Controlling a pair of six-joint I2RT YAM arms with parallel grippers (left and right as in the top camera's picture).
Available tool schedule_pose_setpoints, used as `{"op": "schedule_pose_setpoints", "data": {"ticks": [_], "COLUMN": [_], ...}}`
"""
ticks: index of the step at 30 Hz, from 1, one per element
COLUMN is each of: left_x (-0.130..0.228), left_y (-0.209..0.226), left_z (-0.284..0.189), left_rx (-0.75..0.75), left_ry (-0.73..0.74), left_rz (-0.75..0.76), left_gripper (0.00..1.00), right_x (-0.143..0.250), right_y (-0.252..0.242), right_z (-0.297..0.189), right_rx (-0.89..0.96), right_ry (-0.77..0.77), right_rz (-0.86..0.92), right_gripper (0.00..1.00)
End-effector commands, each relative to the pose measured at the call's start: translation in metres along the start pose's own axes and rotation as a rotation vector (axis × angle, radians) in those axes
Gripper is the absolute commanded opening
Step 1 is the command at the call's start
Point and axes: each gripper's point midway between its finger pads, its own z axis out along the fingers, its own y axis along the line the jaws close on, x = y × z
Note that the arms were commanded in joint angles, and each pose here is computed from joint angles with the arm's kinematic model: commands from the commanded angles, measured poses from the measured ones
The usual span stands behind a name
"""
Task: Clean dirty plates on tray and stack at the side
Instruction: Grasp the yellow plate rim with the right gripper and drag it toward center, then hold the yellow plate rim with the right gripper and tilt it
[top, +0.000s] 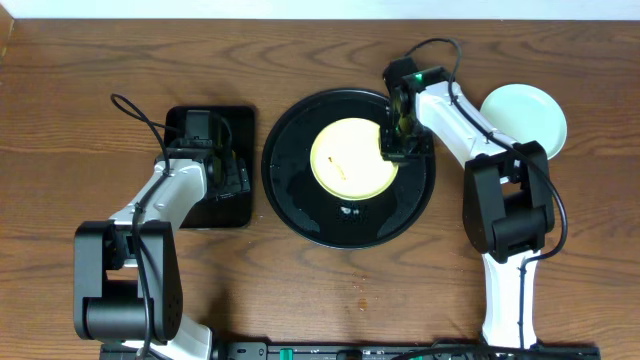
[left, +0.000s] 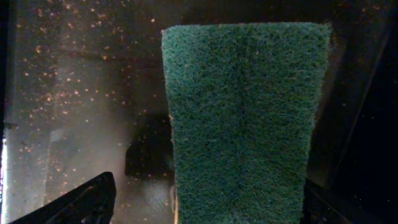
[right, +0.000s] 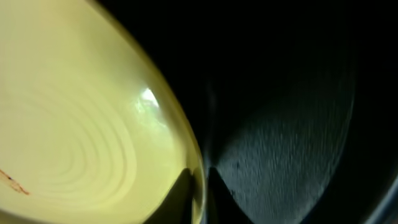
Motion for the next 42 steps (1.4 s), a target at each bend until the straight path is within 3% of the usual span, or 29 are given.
{"op": "schedule_pose_setpoints", "data": {"ticks": [1, 6, 10, 13, 22, 27, 38, 42], "left_x": [0.001, 0.001, 0.001, 0.001, 0.001, 0.001, 0.001, 0.001], "left_y": [0.002, 0.002, 0.002, 0.002, 0.002, 0.002, 0.002, 0.002], "left_z": [0.002, 0.002, 0.002, 0.002, 0.002, 0.002, 0.002, 0.002], "left_rx": [-0.006, -0.006, -0.006, -0.006, -0.006, -0.005, -0.006, -0.006], "left_ry": [0.009, 0.009, 0.009, 0.009, 0.009, 0.009, 0.009, 0.009], "left_rz": [0.004, 0.004, 0.004, 0.004, 0.004, 0.004, 0.004, 0.004], "left_gripper": [0.87, 0.87, 0.87, 0.87, 0.87, 0.87, 0.87, 0.87], "right_x": [0.009, 0.008, -0.003, -0.018, -0.054, -0.059, -0.057, -0.057], "right_y": [0.012, 0.028, 0.029, 0.027, 0.01, 0.012, 0.019, 0.02], "right_z": [-0.004, -0.01, -0.025, -0.035, -0.037, -0.036, -0.013, -0.013], "right_rx": [-0.04, -0.145, -0.168, -0.162, -0.063, -0.06, -0.102, -0.088], "right_ry": [0.022, 0.015, -0.041, -0.1, -0.236, -0.261, -0.273, -0.276], "right_rz": [-0.014, -0.201, -0.343, -0.421, -0.44, -0.451, -0.443, -0.448], "right_gripper": [0.2, 0.46, 0.55, 0.53, 0.41, 0.27, 0.23, 0.03]}}
